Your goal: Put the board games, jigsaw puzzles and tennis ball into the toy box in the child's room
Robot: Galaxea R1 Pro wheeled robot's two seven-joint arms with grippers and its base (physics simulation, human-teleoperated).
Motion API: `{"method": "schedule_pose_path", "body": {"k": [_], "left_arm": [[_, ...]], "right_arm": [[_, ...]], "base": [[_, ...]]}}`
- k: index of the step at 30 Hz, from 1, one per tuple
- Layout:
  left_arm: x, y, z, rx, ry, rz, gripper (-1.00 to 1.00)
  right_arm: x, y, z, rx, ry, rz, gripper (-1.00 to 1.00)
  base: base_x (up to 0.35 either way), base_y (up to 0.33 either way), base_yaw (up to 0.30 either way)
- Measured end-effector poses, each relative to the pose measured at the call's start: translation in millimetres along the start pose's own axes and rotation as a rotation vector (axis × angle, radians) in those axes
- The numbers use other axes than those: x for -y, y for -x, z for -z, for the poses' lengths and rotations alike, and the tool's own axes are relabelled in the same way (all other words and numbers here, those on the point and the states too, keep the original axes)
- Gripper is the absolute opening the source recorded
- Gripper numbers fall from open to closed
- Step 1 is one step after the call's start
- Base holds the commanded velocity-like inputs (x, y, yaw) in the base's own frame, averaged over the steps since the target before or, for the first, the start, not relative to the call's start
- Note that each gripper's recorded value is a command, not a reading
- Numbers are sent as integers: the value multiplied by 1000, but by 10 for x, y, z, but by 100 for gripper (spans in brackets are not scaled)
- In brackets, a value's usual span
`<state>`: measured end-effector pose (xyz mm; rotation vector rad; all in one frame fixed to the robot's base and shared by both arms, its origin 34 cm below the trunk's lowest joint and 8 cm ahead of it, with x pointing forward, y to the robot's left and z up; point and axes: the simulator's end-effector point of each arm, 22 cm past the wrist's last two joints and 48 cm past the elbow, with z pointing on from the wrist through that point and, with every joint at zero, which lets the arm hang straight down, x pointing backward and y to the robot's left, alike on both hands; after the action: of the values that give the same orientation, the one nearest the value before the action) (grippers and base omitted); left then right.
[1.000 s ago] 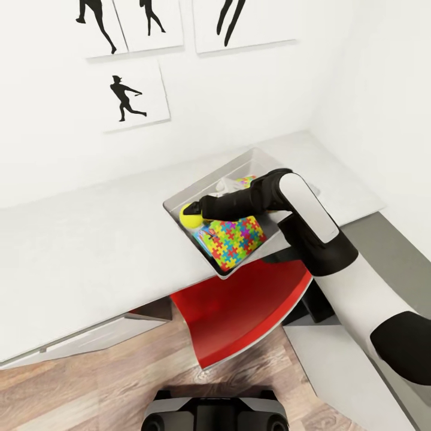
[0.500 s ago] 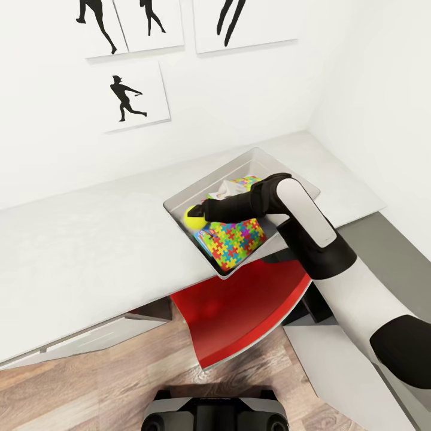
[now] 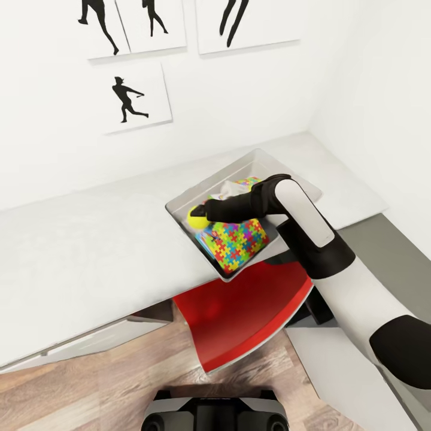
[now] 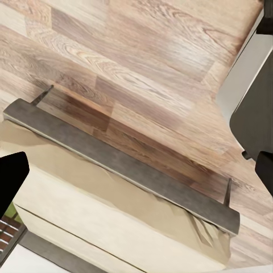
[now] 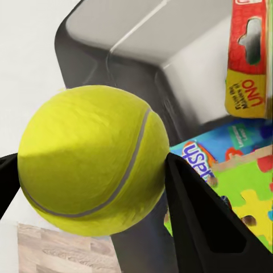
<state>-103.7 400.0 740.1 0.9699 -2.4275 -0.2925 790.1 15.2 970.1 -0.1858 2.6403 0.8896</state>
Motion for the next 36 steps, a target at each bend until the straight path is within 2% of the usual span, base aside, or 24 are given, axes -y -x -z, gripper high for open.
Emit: {"method": "schedule_pose_path", "body": {"k": [11, 36], "left_arm": [[3, 3, 0, 0, -1, 0, 100], [-2, 10, -1, 1, 3, 0, 100]], "right_arm": [[107, 15, -36, 8, -41, 4, -100], [141, -26, -113, 22, -80, 15, -100]], "base": [[34, 32, 0], [3, 2, 0]]}}
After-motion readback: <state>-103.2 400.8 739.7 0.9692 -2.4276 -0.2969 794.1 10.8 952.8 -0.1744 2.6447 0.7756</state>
